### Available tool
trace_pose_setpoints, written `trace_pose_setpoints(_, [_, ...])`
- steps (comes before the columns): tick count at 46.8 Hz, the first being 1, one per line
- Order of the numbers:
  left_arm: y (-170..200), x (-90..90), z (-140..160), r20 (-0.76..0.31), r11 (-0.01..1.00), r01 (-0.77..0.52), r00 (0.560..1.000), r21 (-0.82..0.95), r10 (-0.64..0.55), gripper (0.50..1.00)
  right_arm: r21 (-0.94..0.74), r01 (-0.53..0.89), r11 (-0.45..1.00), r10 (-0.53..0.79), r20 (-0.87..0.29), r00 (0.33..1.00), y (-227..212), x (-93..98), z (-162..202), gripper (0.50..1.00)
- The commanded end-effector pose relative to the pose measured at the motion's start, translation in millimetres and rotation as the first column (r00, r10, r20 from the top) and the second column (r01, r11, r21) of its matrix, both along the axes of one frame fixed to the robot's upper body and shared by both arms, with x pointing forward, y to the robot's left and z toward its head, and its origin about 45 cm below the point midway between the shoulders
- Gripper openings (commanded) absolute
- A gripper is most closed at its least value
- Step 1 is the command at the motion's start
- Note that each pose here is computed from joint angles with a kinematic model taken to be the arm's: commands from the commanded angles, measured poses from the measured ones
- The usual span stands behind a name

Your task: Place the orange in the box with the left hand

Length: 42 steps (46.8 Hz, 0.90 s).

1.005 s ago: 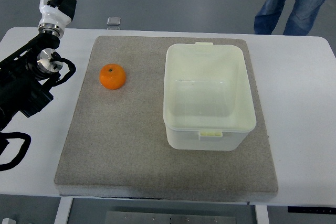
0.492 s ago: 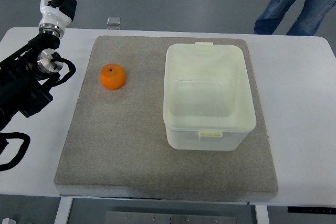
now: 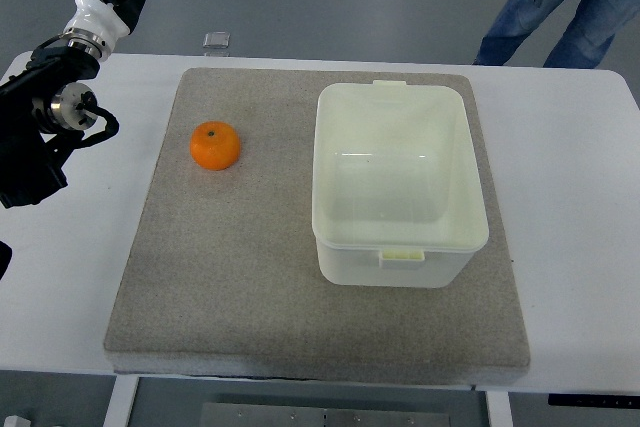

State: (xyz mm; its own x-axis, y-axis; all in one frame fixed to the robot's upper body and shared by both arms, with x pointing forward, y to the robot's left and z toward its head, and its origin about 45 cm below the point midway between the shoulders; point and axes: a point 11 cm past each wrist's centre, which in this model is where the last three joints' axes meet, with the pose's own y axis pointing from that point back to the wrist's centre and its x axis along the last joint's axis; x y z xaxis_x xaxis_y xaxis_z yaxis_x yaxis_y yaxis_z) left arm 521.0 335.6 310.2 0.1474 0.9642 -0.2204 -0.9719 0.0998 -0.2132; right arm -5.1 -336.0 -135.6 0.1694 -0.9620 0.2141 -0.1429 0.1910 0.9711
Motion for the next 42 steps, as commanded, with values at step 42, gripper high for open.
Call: trace_pose_setpoints(42, [-34.1, -5.8, 1.3, -0.01, 0.893, 0.186, 0.98, 0.409, -0.2, 0.992, 0.0, 0.0, 1.0, 0.0, -0.001, 1.0, 0.0, 0.0, 0.0, 0.932])
